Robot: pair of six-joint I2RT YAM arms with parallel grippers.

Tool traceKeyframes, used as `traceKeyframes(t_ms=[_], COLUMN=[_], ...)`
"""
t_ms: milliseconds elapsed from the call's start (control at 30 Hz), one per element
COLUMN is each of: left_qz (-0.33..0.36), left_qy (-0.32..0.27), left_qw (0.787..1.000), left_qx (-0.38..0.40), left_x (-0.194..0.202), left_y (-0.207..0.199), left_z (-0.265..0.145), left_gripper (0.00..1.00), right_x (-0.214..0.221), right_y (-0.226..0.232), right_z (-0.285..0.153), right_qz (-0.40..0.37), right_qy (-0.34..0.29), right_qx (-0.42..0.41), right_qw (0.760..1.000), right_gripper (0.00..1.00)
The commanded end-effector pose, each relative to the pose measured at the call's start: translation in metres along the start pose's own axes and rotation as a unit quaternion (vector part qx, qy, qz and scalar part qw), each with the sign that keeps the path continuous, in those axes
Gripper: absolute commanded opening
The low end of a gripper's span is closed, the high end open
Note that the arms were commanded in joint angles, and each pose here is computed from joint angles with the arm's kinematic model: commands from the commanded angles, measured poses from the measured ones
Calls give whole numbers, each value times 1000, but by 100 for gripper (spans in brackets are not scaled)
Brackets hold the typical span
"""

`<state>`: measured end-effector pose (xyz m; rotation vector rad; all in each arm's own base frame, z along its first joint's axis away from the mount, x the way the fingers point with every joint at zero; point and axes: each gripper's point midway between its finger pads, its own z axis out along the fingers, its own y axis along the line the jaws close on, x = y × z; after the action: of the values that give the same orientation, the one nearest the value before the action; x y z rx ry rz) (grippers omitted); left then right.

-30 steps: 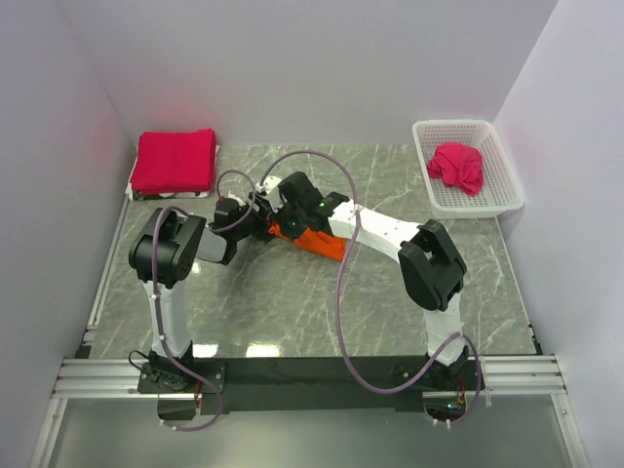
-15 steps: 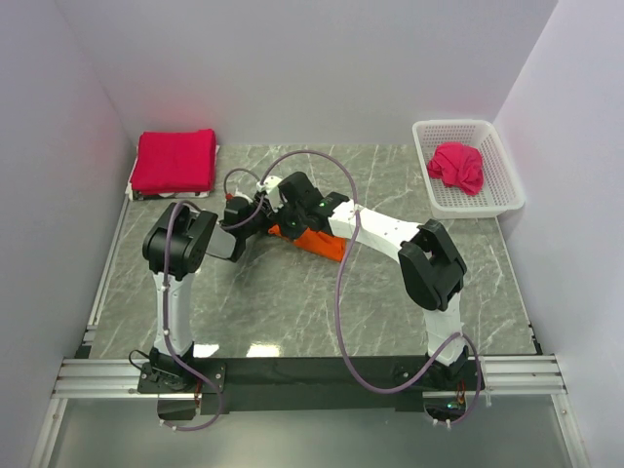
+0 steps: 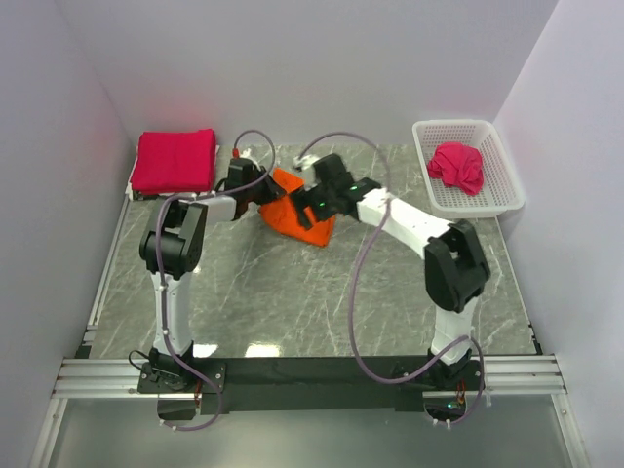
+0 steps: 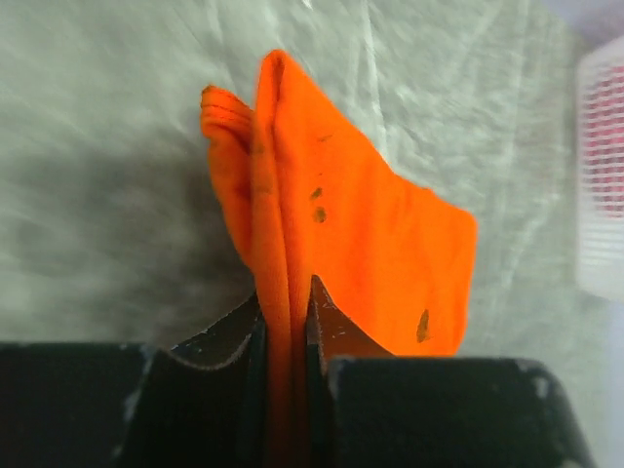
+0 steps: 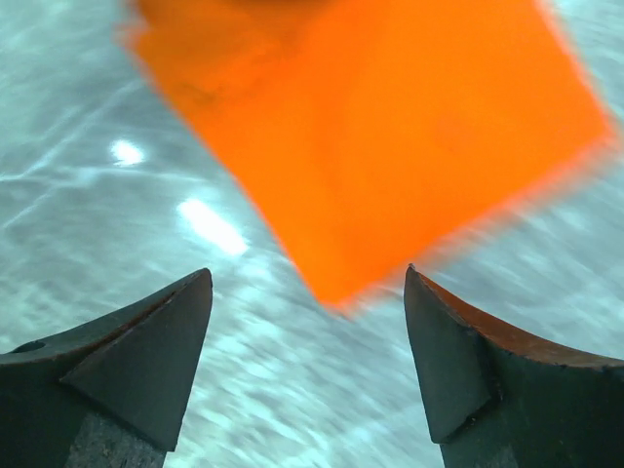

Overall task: Fold and stack the t-shirts
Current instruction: Neatly place the folded tshirt to the corner

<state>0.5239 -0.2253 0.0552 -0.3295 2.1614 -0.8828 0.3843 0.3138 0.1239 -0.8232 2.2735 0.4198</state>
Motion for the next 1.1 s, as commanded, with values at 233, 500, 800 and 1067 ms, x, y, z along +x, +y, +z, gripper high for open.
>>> traceKeyframes(t_ms=[233, 500, 800, 1067], left_qz=[197, 224, 275, 282], left_qy=[-99, -133, -180, -199], left_qw=[972, 959, 935, 930], left_qx=[-76, -110, -132, -128], left_x=[-146, -214, -266, -287], left_y=[-2, 11, 5, -1], left_z=[-36, -55, -83, -100], left_gripper=[8, 8, 8, 8], right_x=[0, 2, 4, 5], right_y=[-64, -65, -63, -62], right_z=[-51, -48, -45, -42], right_qz=[56, 54, 54, 53], right_qy=[-28, -23, -19, -14], right_qx=[45, 38, 34, 31], right_qw=[997, 998, 998, 998], right_gripper=[86, 86, 86, 85])
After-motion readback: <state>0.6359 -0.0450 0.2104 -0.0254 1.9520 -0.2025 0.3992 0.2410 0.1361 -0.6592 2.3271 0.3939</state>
